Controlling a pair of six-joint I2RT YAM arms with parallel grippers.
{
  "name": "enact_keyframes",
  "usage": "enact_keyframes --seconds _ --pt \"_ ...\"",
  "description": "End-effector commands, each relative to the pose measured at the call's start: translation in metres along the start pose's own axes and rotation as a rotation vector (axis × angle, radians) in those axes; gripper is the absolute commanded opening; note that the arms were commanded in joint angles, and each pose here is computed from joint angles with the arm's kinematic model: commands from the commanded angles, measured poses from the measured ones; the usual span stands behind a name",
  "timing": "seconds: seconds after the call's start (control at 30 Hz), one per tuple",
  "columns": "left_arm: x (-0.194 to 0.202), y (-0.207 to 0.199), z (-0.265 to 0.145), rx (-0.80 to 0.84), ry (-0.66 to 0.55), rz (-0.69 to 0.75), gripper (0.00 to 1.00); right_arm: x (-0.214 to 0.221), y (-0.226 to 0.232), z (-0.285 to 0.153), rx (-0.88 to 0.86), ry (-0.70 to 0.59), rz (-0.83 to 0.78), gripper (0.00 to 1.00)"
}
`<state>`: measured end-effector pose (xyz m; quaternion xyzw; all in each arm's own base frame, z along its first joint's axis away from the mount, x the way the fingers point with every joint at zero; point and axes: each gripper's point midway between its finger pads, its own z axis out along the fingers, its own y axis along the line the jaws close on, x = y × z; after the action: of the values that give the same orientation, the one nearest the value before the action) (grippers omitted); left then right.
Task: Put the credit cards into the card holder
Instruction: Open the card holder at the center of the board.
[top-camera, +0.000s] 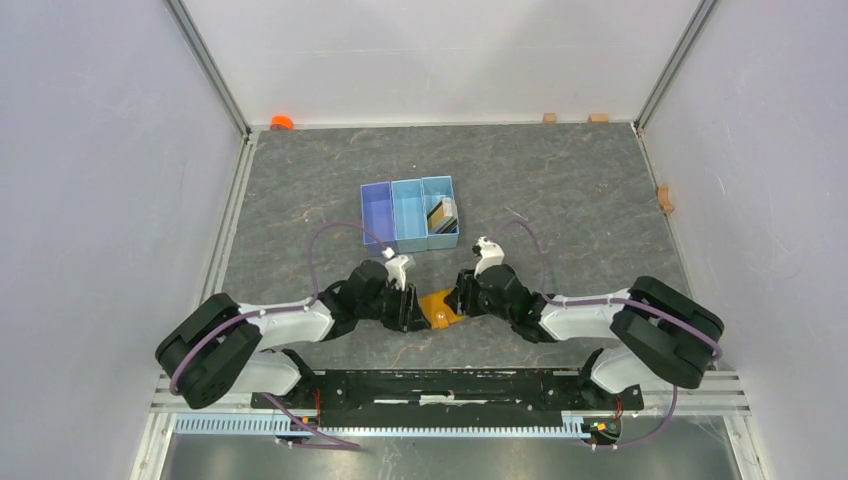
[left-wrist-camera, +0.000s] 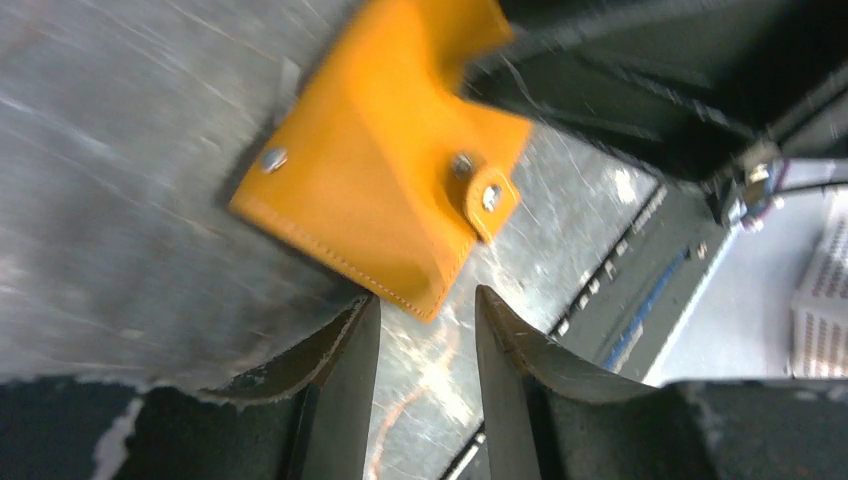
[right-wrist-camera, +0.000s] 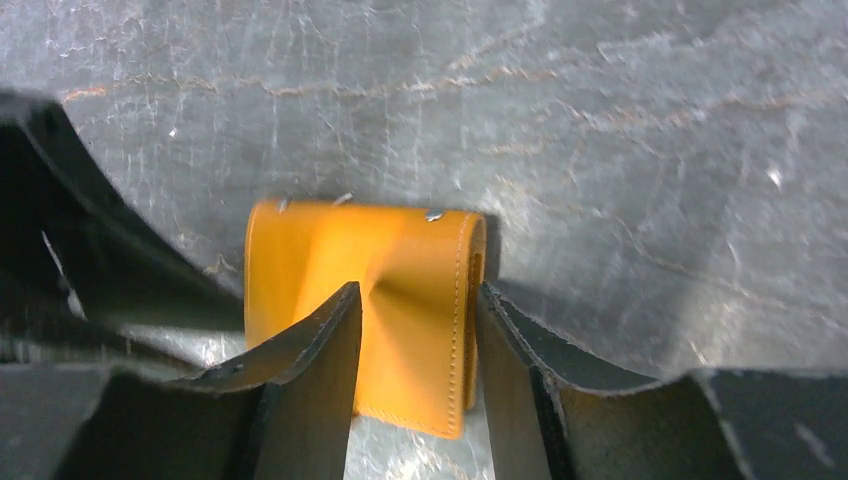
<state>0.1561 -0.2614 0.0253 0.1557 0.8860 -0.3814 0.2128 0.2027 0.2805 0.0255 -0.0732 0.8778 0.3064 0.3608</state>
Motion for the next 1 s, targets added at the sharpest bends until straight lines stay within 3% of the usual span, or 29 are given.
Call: enact_keyframes --seconds 0.0,0.2,0.4,0.57,0.83,0.97 --pt "0.020 -0.035 -0.001 0.131 0.003 0.003 0.47 -0.029 0.053 0.013 -0.166 -0.043 -0.043 0.50" --pt "0.017 -0.058 -0.009 0.198 -0.033 0.053 0.49 -0.033 0.069 0.014 -0.229 -0.029 -0.054 0.54" --pt "0.000 -0.046 -0.036 0.022 -0.071 0.078 0.76 -0.036 0.044 -0.009 -0.100 -0.045 -0.052 0.65" --pt "-0.006 -0.008 -0.044 -0.199 -0.081 0.119 0.89 -0.020 0.025 -0.029 -0.013 -0.058 -0.010 0.71" --pt "-0.019 0.007 -0.027 -0.250 -0.139 0.124 0.91 0.011 0.038 -0.034 -0.040 -0.041 0.074 0.70" --pt "-0.022 0.010 -0.021 -0.252 -0.159 0.118 0.87 0.020 0.053 -0.026 -0.069 -0.015 0.081 0.69"
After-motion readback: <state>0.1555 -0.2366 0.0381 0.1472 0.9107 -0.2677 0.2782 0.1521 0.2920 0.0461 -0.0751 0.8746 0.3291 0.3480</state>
